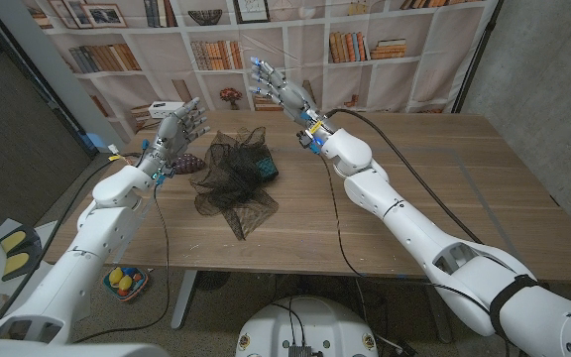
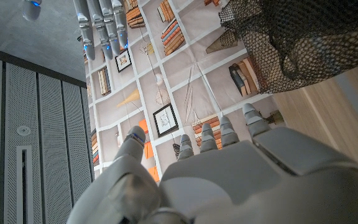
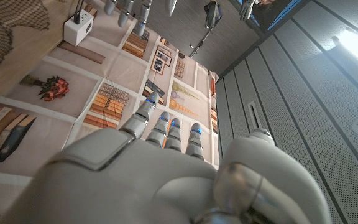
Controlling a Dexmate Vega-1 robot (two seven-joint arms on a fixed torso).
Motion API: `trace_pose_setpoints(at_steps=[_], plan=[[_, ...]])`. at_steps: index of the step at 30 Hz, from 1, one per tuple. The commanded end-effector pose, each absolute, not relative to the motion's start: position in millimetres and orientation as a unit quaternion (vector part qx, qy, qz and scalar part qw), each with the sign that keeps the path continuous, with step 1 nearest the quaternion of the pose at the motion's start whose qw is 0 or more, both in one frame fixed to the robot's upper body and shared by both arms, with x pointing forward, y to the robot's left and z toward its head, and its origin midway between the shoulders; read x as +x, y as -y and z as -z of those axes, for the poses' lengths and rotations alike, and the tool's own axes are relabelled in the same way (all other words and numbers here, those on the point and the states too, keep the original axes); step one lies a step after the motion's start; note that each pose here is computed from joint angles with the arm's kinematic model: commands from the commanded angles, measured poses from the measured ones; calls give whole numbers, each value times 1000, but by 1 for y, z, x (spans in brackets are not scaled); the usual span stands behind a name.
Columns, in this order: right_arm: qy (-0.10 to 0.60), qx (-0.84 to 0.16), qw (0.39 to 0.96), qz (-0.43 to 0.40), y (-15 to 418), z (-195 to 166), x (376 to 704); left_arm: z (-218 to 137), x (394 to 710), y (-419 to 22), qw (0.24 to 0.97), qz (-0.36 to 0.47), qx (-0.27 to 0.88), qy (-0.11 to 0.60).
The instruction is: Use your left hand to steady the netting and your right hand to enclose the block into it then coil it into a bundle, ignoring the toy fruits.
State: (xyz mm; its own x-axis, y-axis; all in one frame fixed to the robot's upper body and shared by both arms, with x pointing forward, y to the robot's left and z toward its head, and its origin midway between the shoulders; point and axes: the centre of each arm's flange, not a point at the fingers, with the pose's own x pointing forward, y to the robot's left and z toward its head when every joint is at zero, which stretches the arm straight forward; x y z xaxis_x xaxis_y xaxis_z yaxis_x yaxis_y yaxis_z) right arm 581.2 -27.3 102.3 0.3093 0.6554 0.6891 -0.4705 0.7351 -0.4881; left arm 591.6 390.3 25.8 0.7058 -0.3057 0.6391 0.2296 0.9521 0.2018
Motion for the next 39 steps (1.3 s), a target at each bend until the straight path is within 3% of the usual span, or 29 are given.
trace_pose_setpoints(at_steps=[1, 27, 33, 39], plan=[[448, -122, 840, -280, 64, -103, 594, -27, 587, -387, 920, 106, 51, 374], [409, -111, 888, -179, 134, -102, 612, -36, 597, -376, 910, 123, 42, 394], [394, -143, 898, -134, 148, -100, 614, -27, 604, -374, 916, 128, 34, 378], [394, -116, 899, -150, 145, -91, 624, -23, 612, -373, 926, 127, 32, 354]])
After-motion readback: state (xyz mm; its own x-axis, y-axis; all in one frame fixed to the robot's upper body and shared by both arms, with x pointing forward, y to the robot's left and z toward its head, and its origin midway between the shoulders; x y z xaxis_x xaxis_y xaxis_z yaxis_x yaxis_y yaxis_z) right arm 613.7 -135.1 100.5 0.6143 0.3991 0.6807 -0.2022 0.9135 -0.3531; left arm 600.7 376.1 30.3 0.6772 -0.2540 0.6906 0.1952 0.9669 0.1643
